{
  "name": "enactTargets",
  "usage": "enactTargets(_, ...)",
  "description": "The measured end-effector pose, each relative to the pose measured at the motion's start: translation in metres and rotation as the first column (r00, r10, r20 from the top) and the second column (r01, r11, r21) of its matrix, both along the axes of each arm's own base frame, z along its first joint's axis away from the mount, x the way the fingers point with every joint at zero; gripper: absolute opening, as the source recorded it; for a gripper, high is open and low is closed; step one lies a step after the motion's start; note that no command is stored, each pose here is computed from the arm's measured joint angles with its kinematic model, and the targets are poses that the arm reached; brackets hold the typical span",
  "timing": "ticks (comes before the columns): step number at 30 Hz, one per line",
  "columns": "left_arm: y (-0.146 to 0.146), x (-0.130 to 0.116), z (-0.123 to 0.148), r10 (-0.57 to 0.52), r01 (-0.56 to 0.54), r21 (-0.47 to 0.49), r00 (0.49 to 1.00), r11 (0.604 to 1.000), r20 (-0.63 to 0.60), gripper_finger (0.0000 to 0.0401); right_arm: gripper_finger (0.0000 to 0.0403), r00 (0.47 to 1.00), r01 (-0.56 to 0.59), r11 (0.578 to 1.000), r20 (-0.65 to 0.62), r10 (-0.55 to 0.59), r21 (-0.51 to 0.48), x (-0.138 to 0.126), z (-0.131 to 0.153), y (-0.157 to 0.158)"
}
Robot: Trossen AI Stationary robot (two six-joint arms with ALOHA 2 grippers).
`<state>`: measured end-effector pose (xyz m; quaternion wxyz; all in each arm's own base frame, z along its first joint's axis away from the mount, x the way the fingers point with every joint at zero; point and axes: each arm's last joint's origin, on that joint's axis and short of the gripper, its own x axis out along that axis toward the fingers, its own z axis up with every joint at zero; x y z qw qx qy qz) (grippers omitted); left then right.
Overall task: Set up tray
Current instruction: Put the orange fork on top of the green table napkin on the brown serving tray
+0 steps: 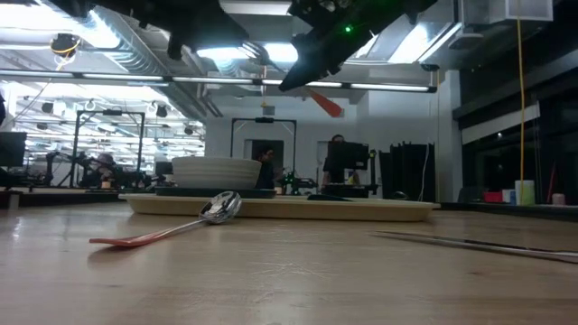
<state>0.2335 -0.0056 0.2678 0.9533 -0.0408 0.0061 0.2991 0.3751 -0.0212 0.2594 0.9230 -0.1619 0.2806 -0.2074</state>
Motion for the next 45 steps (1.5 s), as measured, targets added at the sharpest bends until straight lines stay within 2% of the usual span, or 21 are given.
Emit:
enactTargets(6, -0.008, -0.017, 0.015, -0.068, 0.067, 0.028, 0.998, 0.997, 0.019, 0.0095, 0.0005, 1.000, 0.019, 1.000, -0.020, -0.019, 0.018, -0.002, -0.002, -0.010)
enactTargets(11, -0.014, -0.030, 0.009, -0.104, 0.109, 0.036, 0.988, 0.993, -0.113, 0.0080, 0.0005, 0.999, -0.048, 0.989, 0.008, 0.047, 0.141, -0.002, -0.003, -0.022)
enactTargets(15, -0.020, -0.037, 0.002, -0.075, 0.088, 0.052, 0.974, 0.995, -0.212, 0.0036, 0.0005, 0.999, -0.045, 0.976, 0.030, 0.040, 0.215, -0.004, -0.004, -0.045)
enactTargets(18, -0.025, -0.040, -0.004, -0.072, 0.103, 0.093, 0.954, 0.990, -0.289, 0.0007, 0.0005, 0.998, -0.028, 0.961, 0.053, 0.014, 0.274, -0.008, -0.004, -0.062)
enactTargets(24, -0.030, -0.046, -0.015, -0.090, 0.155, 0.122, 0.901, 0.980, -0.425, 0.0002, 0.0005, 0.993, -0.026, 0.922, 0.116, -0.020, 0.387, -0.014, -0.002, -0.091)
enactTargets(28, -0.031, -0.050, -0.020, -0.159, 0.233, 0.092, 0.854, 0.968, -0.495, 0.0001, 0.0005, 0.985, -0.049, 0.898, 0.171, -0.030, 0.438, -0.016, 0.001, -0.104)
enactTargets(36, -0.032, -0.050, -0.021, -0.207, 0.302, 0.100, 0.824, 0.948, -0.527, 0.0001, 0.0005, 0.976, -0.050, 0.857, 0.207, -0.067, 0.513, -0.019, 0.001, -0.117)
enactTargets(45, -0.036, -0.047, -0.019, -0.323, 0.386, 0.034, 0.815, 0.922, -0.480, 0.0002, 0.0004, 0.964, -0.086, 0.813, 0.254, -0.078, 0.576, -0.001, -0.024, -0.122)
